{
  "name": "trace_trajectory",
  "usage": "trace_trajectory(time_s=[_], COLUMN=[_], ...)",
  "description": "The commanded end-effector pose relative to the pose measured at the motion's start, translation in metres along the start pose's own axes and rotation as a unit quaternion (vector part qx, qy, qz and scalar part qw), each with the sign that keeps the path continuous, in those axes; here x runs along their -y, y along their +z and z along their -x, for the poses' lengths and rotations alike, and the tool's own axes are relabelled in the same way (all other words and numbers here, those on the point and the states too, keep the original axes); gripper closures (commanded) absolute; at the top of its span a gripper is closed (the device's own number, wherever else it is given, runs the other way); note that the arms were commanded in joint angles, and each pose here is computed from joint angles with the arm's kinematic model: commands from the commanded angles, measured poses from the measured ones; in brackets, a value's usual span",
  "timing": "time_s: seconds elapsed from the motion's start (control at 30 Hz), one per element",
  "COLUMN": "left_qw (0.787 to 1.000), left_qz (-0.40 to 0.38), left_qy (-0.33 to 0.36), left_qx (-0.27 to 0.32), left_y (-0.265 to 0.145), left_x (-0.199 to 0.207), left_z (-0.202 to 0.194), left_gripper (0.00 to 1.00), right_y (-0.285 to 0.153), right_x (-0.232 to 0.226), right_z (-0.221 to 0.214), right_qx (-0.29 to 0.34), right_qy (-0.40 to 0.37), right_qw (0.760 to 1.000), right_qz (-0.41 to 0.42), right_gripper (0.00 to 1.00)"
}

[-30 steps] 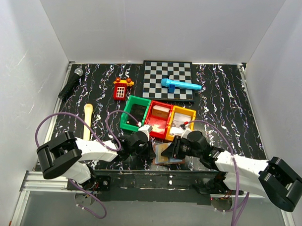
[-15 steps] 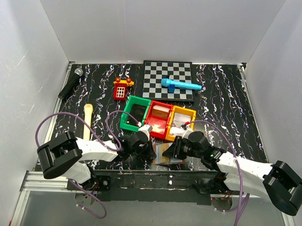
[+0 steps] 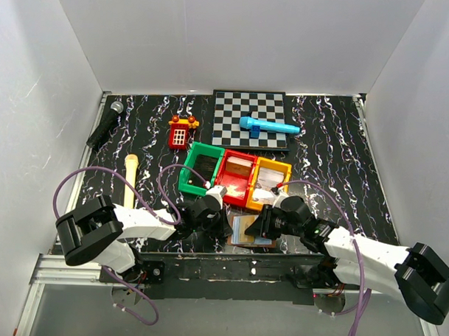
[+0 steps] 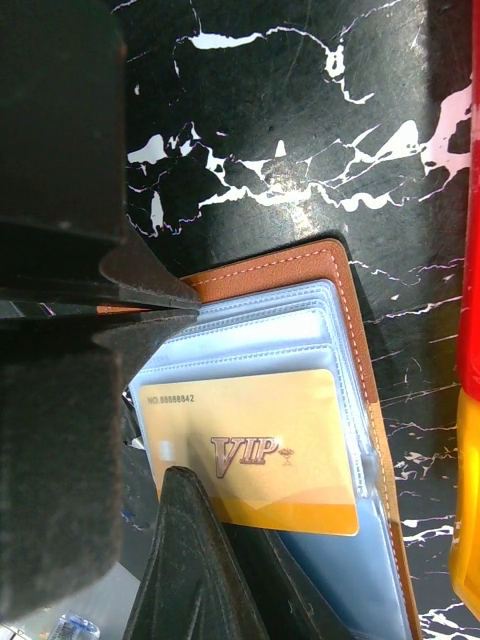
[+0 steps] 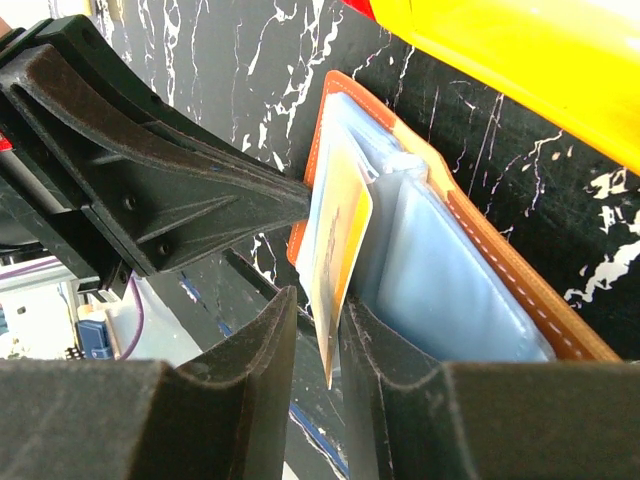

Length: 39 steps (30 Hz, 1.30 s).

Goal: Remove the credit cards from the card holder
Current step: Remove the credit card from the card holder.

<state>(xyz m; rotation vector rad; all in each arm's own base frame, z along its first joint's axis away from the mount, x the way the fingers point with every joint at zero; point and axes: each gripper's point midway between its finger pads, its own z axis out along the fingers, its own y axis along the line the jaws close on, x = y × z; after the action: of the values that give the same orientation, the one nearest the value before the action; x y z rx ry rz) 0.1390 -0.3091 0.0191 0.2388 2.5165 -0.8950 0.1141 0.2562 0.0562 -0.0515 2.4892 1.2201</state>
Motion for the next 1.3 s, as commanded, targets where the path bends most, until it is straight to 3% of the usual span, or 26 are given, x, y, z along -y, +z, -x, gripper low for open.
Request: trace_trajectory(time_s=[0.0, 0.6, 1.07, 1.27], left_qw=[0.995, 0.994, 0.994, 0.994], left_qz=[0.085, 0.091, 0.094, 0.091], left_qy=[0.014, 0.011, 0.008, 0.013], left_qx=[-0.056, -0.056, -0.056, -0.050], left_y=[-0.002, -0.002, -0.003, -0.005], left_x=[-0.047, -0.050, -0.053, -0.050], left_z=[-0.035, -0.037, -0.037, -0.034], left_gripper=[1.00, 1.00, 1.00, 1.00], right_y=[-0.003, -0.007, -0.010, -0.011], right_x=[-0.017, -0.011, -0.008, -0.006], right_z=[0.015, 0.014, 0.016, 0.016], right_qx=[0.020, 0.025, 0.035, 0.035], right_qy=[-0.015, -0.009, -0.004, 0.000], right_qw=[0.999, 1.000, 0.999, 0.999], right_qz=[0.020, 0.016, 0.016, 0.015], right_gripper=[0.69, 0.69, 0.79, 0.94])
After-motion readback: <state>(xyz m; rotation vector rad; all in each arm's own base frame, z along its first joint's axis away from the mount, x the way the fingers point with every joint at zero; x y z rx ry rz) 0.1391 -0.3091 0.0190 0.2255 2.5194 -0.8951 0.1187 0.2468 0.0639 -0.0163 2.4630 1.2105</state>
